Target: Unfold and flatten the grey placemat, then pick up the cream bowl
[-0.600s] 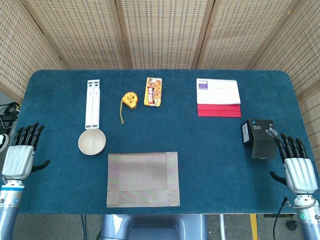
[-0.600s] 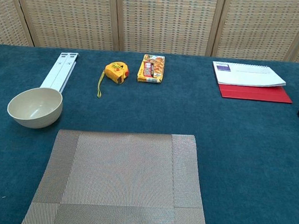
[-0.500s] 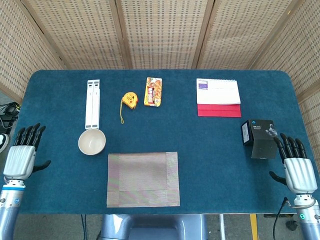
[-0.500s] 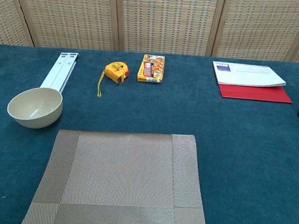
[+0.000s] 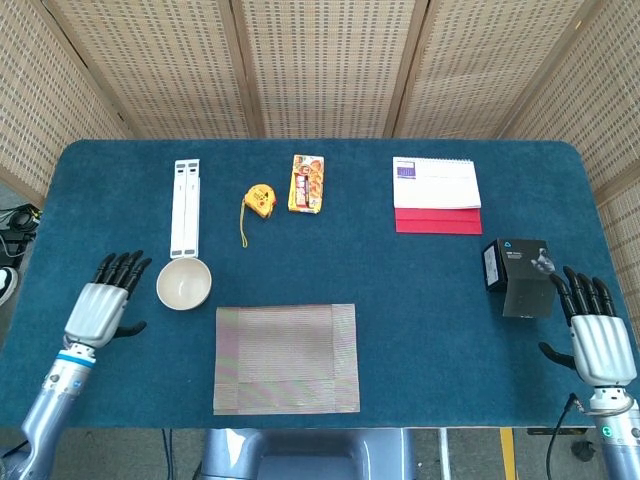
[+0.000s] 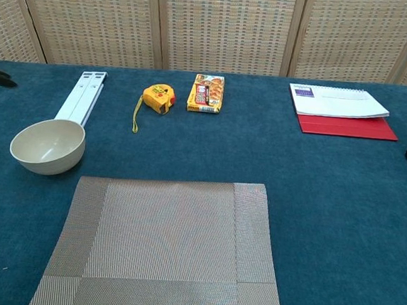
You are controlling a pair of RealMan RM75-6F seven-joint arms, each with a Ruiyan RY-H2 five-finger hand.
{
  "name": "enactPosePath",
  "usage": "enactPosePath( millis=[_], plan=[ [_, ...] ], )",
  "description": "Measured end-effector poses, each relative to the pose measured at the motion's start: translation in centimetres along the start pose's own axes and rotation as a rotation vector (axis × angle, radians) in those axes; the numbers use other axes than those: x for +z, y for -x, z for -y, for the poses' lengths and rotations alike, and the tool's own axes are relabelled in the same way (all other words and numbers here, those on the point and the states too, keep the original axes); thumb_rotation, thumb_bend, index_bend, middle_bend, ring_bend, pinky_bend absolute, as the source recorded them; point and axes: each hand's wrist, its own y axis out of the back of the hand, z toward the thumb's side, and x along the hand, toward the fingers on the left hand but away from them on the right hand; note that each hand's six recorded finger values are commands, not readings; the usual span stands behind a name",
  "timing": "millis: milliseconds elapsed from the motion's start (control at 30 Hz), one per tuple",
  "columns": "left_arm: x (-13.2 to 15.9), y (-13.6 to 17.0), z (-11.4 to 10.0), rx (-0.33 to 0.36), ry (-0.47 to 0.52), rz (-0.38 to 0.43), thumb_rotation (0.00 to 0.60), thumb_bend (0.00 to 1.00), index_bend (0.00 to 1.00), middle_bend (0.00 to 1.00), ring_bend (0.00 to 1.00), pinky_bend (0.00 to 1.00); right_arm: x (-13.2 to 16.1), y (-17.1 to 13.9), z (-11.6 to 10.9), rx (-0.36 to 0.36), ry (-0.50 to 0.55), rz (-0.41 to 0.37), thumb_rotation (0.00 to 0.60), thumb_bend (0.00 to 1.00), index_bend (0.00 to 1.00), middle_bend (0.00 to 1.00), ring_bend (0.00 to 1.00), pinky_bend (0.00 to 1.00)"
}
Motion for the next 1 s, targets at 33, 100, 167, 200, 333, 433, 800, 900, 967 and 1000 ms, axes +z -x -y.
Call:
enactPosePath(
  millis=[33,100,167,200,333,433,800,900,967,1000],
  plan=[
    [0.4,-0.5,0.5,-0.014,-0.008,0.01,0.6,0.0,0.2,0.0,0.0,0.0,0.0,0.0,0.1,0.003,0.001,0.002,0.6,0.0,0.04,0.0,0.0,0.0],
    [1.0,-1.5,1.5,-0.036,-0.033,0.023,0.6,0.01,0.22,0.0,0.0,0.0,-0.1,0.1,0.1,0.006,0.001,0.005,0.6,0.0,0.04,0.0,0.0,0.0],
    [1.4,-2.2,2.1,-0.05,-0.054,0.027,0.6,0.03,0.23,0.0,0.0,0.0,-0.3,0.2,0.2,0.008,0.001,0.011,0.6,0.0,0.04,0.0,0.0,0.0],
    [1.7,-2.7,2.5,-0.061,-0.062,0.029,0.6,0.04,0.24,0.0,0.0,0.0,-0.3,0.2,0.2,0.009,0.002,0.013,0.6,0.0,0.04,0.0,0.0,0.0],
    [2.2,-3.8,3.5,-0.084,-0.076,0.03,0.6,0.16,0.32,0.0,0.0,0.0,-0.6,0.3,0.3,0.01,0.006,0.022,0.6,0.0,0.04,0.0,0.0,0.0],
    [2.3,-4.4,3.8,-0.09,-0.083,0.025,0.6,0.26,0.41,0.0,0.0,0.0,-0.7,0.4,0.3,0.011,0.01,0.027,0.6,0.0,0.04,0.0,0.0,0.0],
    [1.8,-5.5,3.9,-0.094,-0.086,-0.002,0.6,0.42,0.63,0.0,0.0,0.0,-0.8,0.5,0.5,0.026,0.019,0.026,0.6,0.0,0.04,0.0,0.0,0.0],
    [1.2,-5.8,2.9,-0.074,-0.071,-0.019,0.6,0.42,0.63,0.0,0.0,0.0,-0.7,0.5,0.6,0.027,0.019,0.023,0.6,0.0,0.04,0.0,0.0,0.0],
    [0.8,-6.0,2.3,-0.061,-0.064,-0.027,0.6,0.42,0.63,0.0,0.0,0.0,-0.7,0.5,0.6,0.028,0.019,0.023,0.6,0.0,0.04,0.0,0.0,0.0],
    [0.5,-6.1,1.8,-0.052,-0.059,-0.034,0.6,0.42,0.63,0.0,0.0,0.0,-0.7,0.5,0.6,0.029,0.019,0.022,0.6,0.0,0.04,0.0,0.0,0.0]
  ],
)
